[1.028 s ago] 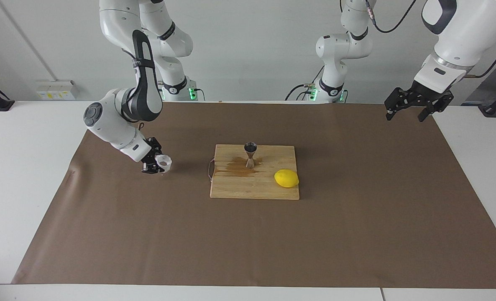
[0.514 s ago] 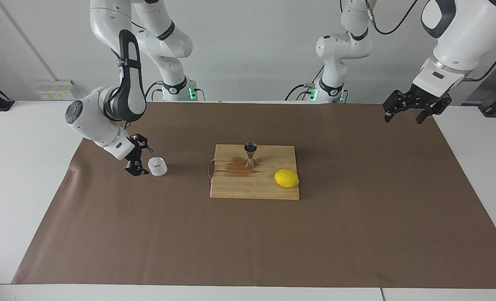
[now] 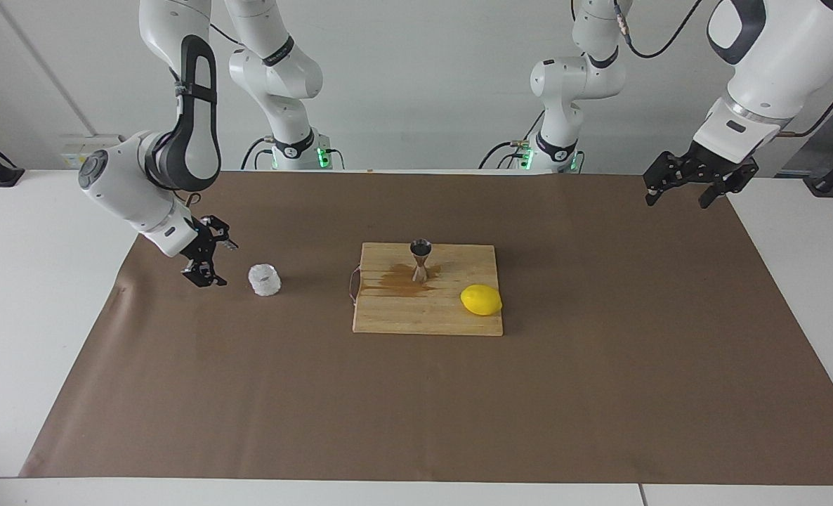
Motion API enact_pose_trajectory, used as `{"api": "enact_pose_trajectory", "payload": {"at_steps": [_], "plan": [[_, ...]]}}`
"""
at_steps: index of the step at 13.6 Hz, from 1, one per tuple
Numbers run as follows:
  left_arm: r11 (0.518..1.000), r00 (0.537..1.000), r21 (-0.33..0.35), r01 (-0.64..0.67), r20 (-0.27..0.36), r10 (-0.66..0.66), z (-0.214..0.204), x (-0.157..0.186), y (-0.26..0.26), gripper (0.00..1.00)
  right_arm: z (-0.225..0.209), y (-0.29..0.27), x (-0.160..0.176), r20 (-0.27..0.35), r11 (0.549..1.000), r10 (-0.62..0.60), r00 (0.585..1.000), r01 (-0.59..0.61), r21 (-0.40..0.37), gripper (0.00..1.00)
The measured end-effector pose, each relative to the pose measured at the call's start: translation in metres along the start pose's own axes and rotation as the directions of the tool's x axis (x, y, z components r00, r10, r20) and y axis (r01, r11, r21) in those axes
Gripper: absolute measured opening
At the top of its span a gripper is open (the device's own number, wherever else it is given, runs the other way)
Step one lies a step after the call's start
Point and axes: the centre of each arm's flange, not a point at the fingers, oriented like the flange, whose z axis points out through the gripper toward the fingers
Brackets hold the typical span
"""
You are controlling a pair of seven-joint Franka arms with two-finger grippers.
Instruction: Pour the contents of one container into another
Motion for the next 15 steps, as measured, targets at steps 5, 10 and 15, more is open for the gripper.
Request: {"api": "enact_pose_trajectory", "payload": {"at_steps": [5, 10, 15], "plan": [[1.000, 1.000, 0.000, 0.000, -0.001, 0.000, 0.000, 0.000, 0.000, 1.00, -0.067, -0.010, 0.077, 0.024, 0.913, 0.385, 0.923, -0.377, -0.156, 1.00], [1.000, 1.000, 0.000, 0.000, -0.001, 0.000, 0.000, 0.000, 0.000, 1.00, -0.113, -0.020, 0.152, -0.073, 0.680, 0.702, 0.708, -0.697, -0.226, 1.00], [1.000, 1.000, 0.000, 0.000, -0.001, 0.000, 0.000, 0.000, 0.000, 1.00, -0.152, -0.038, 0.189, -0.136, 0.362, 0.912, 0.388, -0.914, -0.181, 1.00]]}}
